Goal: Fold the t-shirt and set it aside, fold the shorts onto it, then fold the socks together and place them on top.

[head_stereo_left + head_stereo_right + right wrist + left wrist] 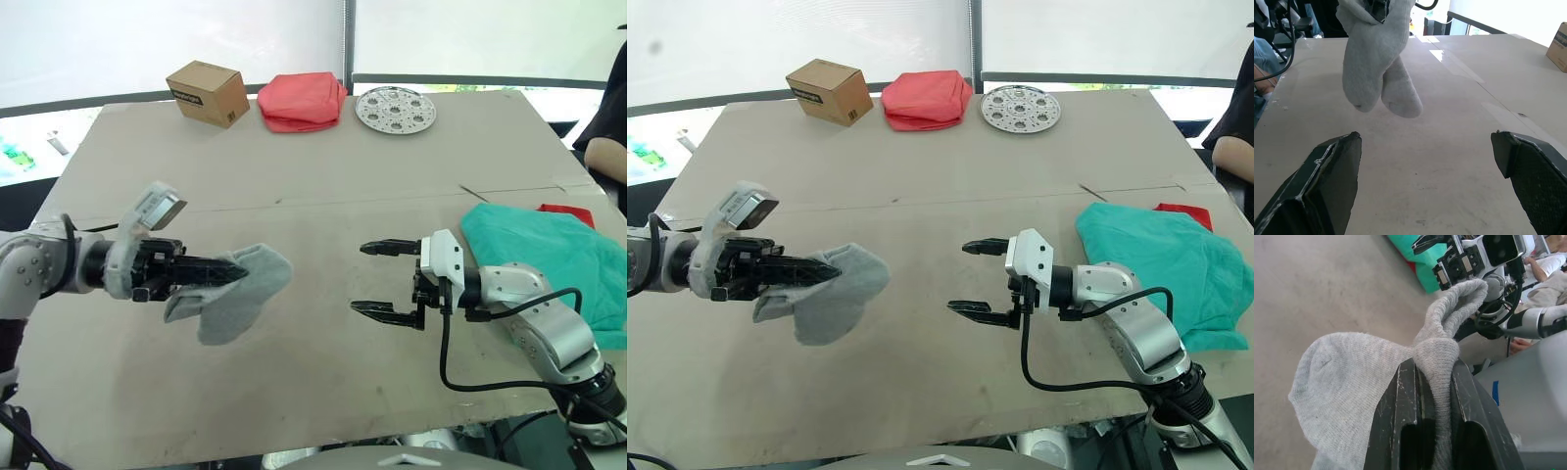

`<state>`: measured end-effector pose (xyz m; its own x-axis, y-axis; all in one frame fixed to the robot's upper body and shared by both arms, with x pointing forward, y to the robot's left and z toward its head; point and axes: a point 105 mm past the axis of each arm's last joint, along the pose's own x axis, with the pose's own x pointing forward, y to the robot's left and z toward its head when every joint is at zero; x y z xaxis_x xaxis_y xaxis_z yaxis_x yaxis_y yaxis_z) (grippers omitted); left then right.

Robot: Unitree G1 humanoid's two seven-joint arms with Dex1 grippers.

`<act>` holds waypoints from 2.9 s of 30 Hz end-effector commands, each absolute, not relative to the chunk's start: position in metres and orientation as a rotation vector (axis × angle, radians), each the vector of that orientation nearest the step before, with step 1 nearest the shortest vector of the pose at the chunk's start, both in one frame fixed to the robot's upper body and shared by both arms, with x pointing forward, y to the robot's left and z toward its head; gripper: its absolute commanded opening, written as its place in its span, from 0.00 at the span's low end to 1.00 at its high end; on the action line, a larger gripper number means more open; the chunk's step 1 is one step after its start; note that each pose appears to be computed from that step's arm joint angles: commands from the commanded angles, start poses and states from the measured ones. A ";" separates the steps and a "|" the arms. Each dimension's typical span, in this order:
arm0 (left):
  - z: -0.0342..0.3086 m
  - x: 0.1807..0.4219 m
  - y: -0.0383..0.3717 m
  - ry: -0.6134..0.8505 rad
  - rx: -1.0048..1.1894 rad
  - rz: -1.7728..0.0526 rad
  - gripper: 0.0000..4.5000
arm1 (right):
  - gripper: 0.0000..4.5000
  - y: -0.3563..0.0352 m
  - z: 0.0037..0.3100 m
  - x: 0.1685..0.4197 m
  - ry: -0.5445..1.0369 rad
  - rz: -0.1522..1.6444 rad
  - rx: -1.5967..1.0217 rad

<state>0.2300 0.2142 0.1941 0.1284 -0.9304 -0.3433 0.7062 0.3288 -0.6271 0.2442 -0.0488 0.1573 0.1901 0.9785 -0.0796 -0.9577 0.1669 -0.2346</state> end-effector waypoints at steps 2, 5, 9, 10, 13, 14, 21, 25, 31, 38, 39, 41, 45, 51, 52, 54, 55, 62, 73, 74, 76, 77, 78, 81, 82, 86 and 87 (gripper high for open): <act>0.205 0.223 0.204 0.745 -0.315 -1.281 0.00 | 1.00 -0.050 0.168 0.242 -0.150 1.389 -0.267; 0.212 0.223 0.197 0.735 -0.418 -1.302 0.00 | 1.00 -0.050 0.168 0.241 -0.148 1.392 -0.268; 0.216 0.228 0.194 0.713 -0.553 -1.283 0.00 | 1.00 -0.050 0.168 0.240 -0.147 1.389 -0.267; 0.208 0.230 0.195 0.727 -0.547 -1.247 0.00 | 1.00 -0.051 0.168 0.240 -0.147 1.386 -0.266; 0.196 0.245 0.198 0.668 -0.572 -1.143 0.00 | 1.00 -0.051 0.167 0.239 -0.144 1.380 -0.264; 0.196 0.249 0.198 0.644 -0.599 -1.126 0.00 | 1.00 -0.051 0.167 0.239 -0.144 1.379 -0.264; 0.189 0.261 0.191 0.517 -0.725 -1.031 0.00 | 1.00 -0.051 0.167 0.238 -0.144 1.367 -0.261; 0.190 0.259 0.194 0.514 -0.716 -0.991 0.00 | 1.00 -0.050 0.167 0.238 -0.143 1.377 -0.259; 0.194 0.262 0.209 0.519 -0.491 -0.891 0.00 | 1.00 -0.050 0.167 0.240 -0.150 1.381 -0.263; 0.218 0.280 0.205 0.220 -0.154 -0.882 0.00 | 1.00 -0.051 0.164 0.240 -0.147 1.369 -0.256; 0.208 0.278 0.200 0.223 -0.046 -0.893 0.00 | 1.00 -0.051 0.164 0.239 -0.147 1.369 -0.255; 0.188 0.274 0.190 0.196 0.213 -0.938 0.00 | 1.00 -0.051 0.163 0.239 -0.147 1.370 -0.255; 0.157 0.283 0.181 0.165 0.355 -0.886 0.00 | 1.00 -0.050 0.163 0.240 -0.148 1.371 -0.257; 0.139 0.265 0.172 0.258 0.107 -0.950 0.50 | 1.00 -0.051 0.165 0.239 -0.145 1.373 -0.265; 0.145 0.264 0.177 0.270 0.030 -0.949 0.61 | 1.00 -0.051 0.165 0.239 -0.143 1.373 -0.266; 0.153 0.259 0.190 0.299 -0.058 -0.958 0.77 | 1.00 -0.051 0.163 0.239 -0.140 1.373 -0.267; 0.155 0.257 0.198 0.303 -0.050 -0.946 0.77 | 1.00 -0.050 0.162 0.239 -0.139 1.373 -0.268; 0.135 0.233 0.207 0.302 0.231 -0.961 0.77 | 1.00 -0.027 0.146 0.260 -0.125 1.337 -0.337; 0.101 0.221 0.197 0.307 0.388 -0.956 0.77 | 1.00 0.006 0.104 0.285 -0.012 1.414 -0.447; 0.097 0.222 0.197 0.314 0.397 -0.945 0.77 | 1.00 0.008 0.101 0.286 -0.004 1.422 -0.453; 0.090 0.224 0.194 0.333 0.395 -0.933 0.59 | 0.81 0.010 0.094 0.290 0.033 1.424 -0.443; 0.088 0.224 0.192 0.339 0.389 -0.934 0.49 | 0.70 0.011 0.092 0.290 0.046 1.430 -0.443; 0.087 0.224 0.190 0.344 0.383 -0.937 0.42 | 0.64 0.011 0.089 0.291 0.057 1.437 -0.453; 0.083 0.222 0.186 0.356 0.357 -0.941 0.07 | 0.28 0.012 0.088 0.296 0.053 1.424 -0.453; 0.084 0.223 0.184 0.355 0.341 -0.938 0.00 | 0.17 0.011 0.092 0.297 0.050 1.420 -0.431; 0.097 0.226 0.183 0.319 0.189 -0.896 0.00 | 0.02 0.003 0.099 0.298 0.031 1.411 -0.414; 0.100 0.226 0.182 0.315 0.163 -0.891 0.00 | 0.02 0.001 0.098 0.298 0.032 1.413 -0.420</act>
